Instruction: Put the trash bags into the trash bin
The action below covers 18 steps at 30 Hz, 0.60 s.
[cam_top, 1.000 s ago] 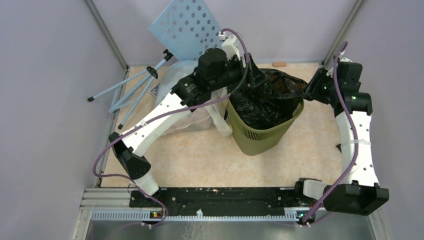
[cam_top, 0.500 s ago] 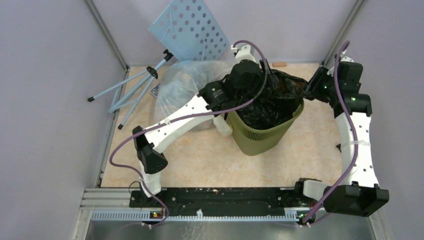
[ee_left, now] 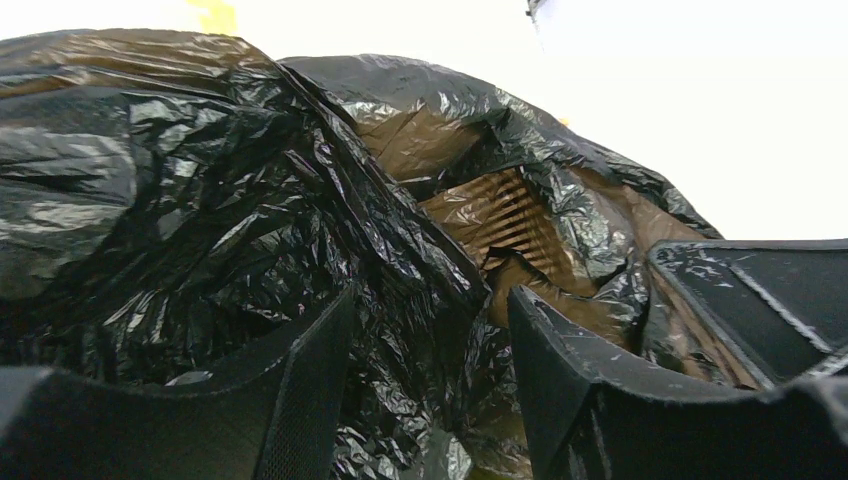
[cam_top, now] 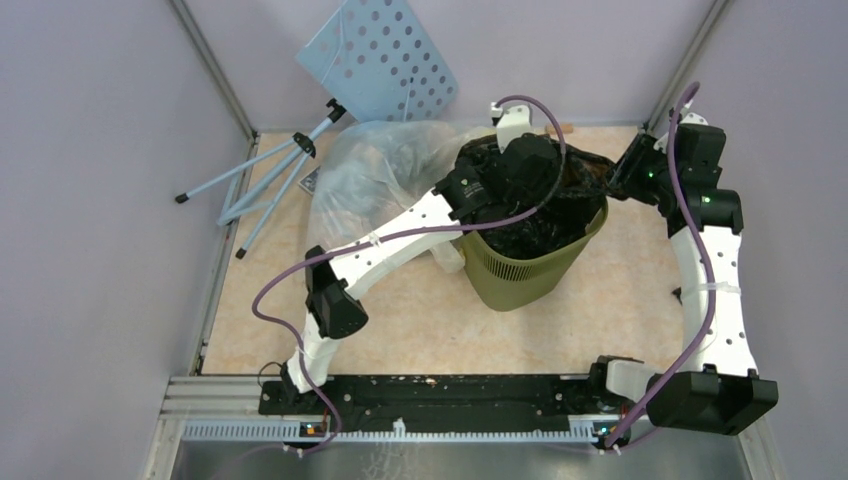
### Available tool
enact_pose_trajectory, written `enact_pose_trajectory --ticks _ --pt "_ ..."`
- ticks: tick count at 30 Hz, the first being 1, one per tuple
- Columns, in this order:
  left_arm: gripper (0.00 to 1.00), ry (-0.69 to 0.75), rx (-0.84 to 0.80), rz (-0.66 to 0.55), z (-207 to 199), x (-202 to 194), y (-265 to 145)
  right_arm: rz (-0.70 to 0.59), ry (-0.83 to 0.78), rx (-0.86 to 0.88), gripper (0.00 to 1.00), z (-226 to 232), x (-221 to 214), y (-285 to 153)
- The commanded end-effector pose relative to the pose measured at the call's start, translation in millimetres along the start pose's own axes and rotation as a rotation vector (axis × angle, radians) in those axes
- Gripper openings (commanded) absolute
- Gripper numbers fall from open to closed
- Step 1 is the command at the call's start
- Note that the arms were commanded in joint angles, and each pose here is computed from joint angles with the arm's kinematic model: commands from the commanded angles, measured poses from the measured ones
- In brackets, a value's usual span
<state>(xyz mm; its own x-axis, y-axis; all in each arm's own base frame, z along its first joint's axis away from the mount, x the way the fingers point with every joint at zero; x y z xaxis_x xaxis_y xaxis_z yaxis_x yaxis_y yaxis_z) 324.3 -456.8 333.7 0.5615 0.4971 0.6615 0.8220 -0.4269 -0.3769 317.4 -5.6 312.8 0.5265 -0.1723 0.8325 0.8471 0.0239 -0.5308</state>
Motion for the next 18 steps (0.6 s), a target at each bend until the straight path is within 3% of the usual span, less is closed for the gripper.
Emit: enact_pose_trajectory --ticks 1,3,5,11,18 --pt "0.62 0.053 -0.003 -0.058 -9 8 -1 -0.071 -0.005 0.015 0.48 3 14 -9" --pt "0.59 0.084 0.014 -0.077 -7 7 0 -0.072 -0.006 0.016 0.48 3 14 -9" --pt "0.50 0.106 0.032 -0.094 -4 9 -1 -0.070 -0.006 0.015 0.48 3 14 -9" --pt "0.02 0.140 0.067 -0.150 5 30 -21 -0.064 0.002 -0.006 0.47 0 12 -7" --pt "0.00 0.093 -0.059 -0.117 1 49 -70 -0.045 0.009 -0.008 0.34 -2 3 -2"
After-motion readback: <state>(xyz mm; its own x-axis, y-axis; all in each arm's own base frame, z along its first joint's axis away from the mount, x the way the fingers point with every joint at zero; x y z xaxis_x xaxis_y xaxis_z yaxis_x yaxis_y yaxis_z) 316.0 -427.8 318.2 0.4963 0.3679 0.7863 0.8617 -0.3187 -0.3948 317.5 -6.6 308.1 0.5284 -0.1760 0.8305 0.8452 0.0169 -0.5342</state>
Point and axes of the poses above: each gripper's point midway between its finger pads, its own y axis out along the fingers, its own z axis along the line the jaws close on, x = y × z, the point moved 2 cm from there along -y, back along the fingers, and after that the axes turned 13 degrees about -y, right-handed, at the moved point
